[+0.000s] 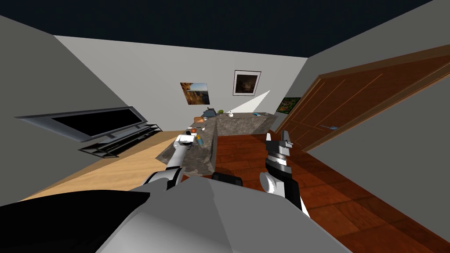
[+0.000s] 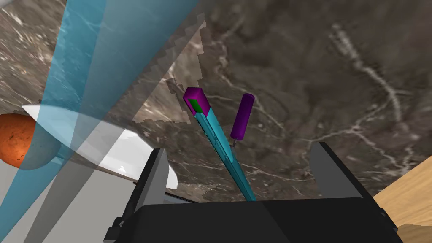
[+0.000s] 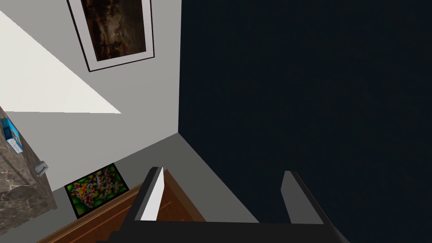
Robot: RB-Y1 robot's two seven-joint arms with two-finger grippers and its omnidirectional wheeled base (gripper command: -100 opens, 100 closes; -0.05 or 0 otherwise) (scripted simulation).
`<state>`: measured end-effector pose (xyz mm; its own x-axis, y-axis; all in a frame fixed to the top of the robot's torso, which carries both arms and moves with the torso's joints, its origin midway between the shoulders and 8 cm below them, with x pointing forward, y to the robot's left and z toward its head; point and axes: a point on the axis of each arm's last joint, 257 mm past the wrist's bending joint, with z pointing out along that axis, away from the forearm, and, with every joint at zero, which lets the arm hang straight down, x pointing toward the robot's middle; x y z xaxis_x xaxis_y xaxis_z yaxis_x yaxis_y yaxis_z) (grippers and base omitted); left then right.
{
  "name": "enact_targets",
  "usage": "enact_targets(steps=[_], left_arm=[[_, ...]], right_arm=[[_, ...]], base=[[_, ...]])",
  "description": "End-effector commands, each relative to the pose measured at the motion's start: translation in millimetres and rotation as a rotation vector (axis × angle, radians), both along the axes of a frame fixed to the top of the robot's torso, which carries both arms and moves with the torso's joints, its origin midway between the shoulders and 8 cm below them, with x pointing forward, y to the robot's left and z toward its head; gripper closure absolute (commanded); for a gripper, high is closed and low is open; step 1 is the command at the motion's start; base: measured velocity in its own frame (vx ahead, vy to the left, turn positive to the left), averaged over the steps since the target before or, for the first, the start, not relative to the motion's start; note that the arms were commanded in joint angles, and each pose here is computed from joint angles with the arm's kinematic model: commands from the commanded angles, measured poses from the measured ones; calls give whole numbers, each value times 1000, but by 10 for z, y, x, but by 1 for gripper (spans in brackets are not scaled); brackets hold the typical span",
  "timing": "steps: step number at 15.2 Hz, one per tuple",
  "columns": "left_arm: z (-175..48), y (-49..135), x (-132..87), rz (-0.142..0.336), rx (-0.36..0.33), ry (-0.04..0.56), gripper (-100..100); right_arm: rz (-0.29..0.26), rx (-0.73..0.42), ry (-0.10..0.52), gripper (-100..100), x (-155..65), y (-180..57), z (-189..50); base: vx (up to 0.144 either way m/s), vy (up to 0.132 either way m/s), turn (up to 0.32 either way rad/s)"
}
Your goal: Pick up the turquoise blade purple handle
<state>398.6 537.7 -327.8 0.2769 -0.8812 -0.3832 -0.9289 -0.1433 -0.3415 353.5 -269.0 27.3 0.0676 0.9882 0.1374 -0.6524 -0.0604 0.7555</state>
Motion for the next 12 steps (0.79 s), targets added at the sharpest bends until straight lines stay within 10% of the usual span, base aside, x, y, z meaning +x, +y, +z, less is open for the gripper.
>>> enact_targets(steps=[1, 3, 4, 12], left_arm=[[-79, 3, 12, -3, 1, -4, -100], [-82, -5, 7, -2, 0, -1, -100], [-91, -5, 13, -3, 0, -3, 100], [25, 3, 16, 0, 2, -6, 100]], right_arm=[[0, 0, 0, 0, 0, 0, 0], [0, 0, 0, 0, 0, 0, 0], [0, 0, 0, 0, 0, 0, 0], [0, 0, 0, 0, 0, 0, 0]], base=[[0, 0, 0], [0, 0, 0], [0, 0, 0], [1, 1, 0]])
